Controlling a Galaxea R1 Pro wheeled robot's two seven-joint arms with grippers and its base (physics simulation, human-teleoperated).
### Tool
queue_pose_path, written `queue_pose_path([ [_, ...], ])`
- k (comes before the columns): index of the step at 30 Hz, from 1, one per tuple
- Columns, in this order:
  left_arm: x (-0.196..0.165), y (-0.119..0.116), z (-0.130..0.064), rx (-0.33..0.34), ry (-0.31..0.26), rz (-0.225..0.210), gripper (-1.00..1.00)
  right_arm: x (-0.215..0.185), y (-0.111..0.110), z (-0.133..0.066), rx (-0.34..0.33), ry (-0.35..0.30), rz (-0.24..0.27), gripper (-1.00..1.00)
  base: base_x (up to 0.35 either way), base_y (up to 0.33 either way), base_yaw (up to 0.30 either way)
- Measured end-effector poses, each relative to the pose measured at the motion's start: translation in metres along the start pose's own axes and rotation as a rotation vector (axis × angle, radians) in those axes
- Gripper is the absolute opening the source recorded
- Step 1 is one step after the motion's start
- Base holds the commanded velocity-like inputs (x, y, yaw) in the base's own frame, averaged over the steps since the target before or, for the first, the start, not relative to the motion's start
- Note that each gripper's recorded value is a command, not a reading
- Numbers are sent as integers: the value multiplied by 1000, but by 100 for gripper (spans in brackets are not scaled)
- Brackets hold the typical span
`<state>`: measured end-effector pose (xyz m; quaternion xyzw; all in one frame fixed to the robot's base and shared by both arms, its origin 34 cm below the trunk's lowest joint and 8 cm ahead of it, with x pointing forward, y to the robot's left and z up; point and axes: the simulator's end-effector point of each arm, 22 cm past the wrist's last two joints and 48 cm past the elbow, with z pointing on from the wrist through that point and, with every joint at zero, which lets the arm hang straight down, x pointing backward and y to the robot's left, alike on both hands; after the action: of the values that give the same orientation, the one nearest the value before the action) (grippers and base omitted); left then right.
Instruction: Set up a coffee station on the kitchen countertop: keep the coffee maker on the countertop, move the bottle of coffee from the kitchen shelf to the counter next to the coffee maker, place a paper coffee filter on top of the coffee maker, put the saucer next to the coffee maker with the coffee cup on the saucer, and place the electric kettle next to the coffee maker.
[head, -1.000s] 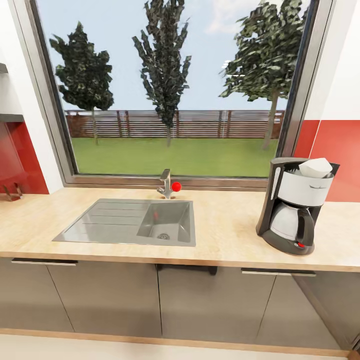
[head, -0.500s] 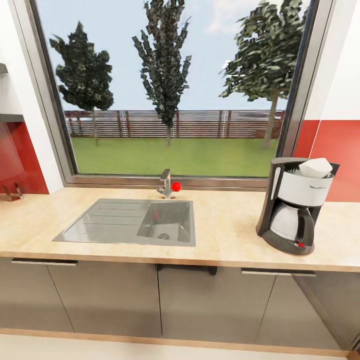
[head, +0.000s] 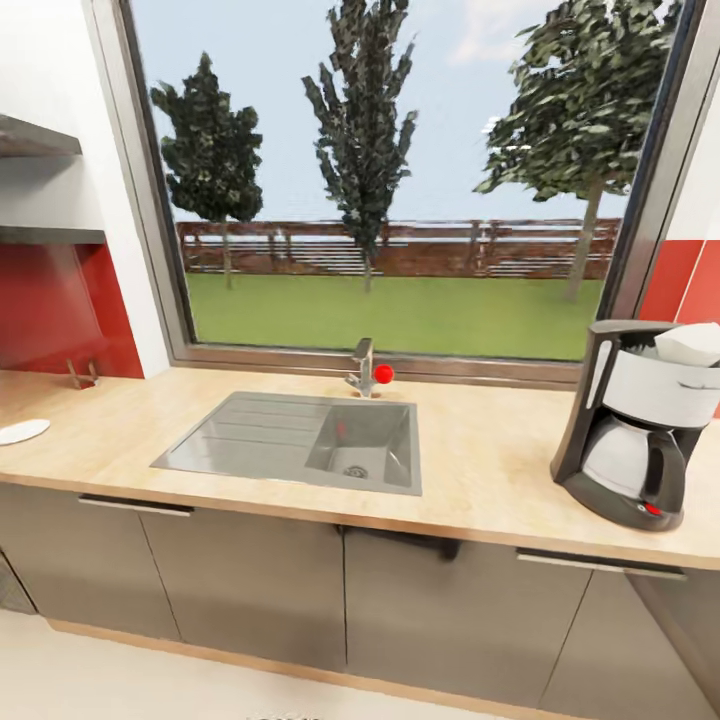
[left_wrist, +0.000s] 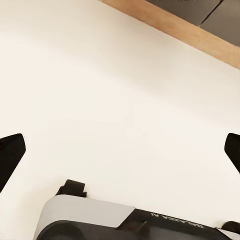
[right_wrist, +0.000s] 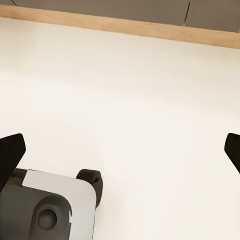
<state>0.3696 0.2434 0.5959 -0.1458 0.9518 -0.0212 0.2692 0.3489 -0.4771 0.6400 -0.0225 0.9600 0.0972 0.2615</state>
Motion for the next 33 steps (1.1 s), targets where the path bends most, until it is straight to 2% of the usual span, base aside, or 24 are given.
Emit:
queue_pose_path([
  [11,0,1,0,-1,0,-1,100,0,0,0,0,0,0,100,80,175,120],
  [26,0,1,0,-1,0,0,100,0,1,1,0,-2,-1,100,9,20,263],
  [33,0,1,0,-2,-1,-1,100,0,1,0,-2,0,-1,100,92,210,139],
])
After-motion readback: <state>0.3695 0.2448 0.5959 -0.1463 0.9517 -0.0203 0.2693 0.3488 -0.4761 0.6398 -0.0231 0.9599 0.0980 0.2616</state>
